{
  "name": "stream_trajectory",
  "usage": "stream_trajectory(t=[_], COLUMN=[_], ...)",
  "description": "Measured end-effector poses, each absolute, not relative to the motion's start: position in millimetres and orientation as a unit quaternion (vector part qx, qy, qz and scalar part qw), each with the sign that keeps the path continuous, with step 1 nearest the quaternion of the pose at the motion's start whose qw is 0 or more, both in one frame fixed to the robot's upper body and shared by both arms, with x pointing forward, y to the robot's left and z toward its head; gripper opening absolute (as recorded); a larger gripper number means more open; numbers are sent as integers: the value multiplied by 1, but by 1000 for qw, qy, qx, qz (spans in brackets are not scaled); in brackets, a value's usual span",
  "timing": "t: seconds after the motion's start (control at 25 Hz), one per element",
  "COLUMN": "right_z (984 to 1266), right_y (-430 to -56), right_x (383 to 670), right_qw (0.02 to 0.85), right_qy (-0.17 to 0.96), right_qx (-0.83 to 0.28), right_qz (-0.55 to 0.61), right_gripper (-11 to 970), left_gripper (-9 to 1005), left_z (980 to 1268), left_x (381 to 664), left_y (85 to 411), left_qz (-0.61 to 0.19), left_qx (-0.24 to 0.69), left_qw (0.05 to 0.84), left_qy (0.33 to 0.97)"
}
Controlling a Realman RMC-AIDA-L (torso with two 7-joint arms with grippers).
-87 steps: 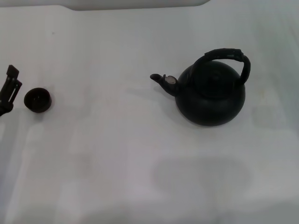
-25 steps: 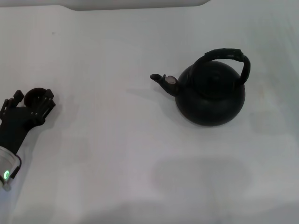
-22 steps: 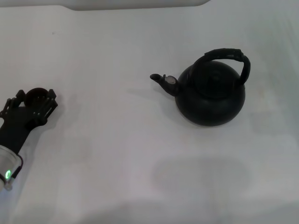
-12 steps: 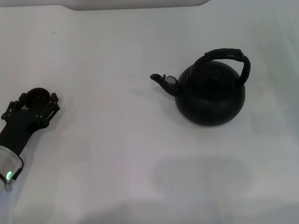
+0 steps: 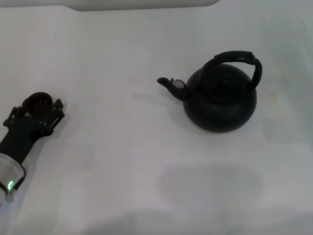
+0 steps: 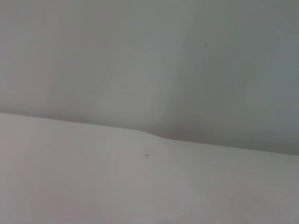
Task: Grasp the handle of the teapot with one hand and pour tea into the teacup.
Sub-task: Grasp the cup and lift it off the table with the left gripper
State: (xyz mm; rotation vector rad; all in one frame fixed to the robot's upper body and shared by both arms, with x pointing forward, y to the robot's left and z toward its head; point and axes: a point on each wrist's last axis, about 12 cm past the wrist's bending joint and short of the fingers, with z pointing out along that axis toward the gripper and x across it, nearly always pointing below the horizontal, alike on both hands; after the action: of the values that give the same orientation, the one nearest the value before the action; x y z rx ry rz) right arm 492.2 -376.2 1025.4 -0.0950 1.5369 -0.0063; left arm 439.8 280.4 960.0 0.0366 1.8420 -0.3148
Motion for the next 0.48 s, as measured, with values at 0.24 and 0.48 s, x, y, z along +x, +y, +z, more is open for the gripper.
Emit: stream_trajectory(t=[0.24,0.48], right_z=[1025,1026], right_y=[-376,-376], right_x=[492,492], right_qw=[718,719], right_qy=[695,694], right_qx=[-43,-43], right_qz=[-3,-2], right_gripper=[794,794], left_gripper=[863,705], left_z=[960,959], left_x=[439,438], left_y=[281,282], left_qz=[-134,-133], left_qx=[15,15], left_qw=[594,593], left_qy=[793,794])
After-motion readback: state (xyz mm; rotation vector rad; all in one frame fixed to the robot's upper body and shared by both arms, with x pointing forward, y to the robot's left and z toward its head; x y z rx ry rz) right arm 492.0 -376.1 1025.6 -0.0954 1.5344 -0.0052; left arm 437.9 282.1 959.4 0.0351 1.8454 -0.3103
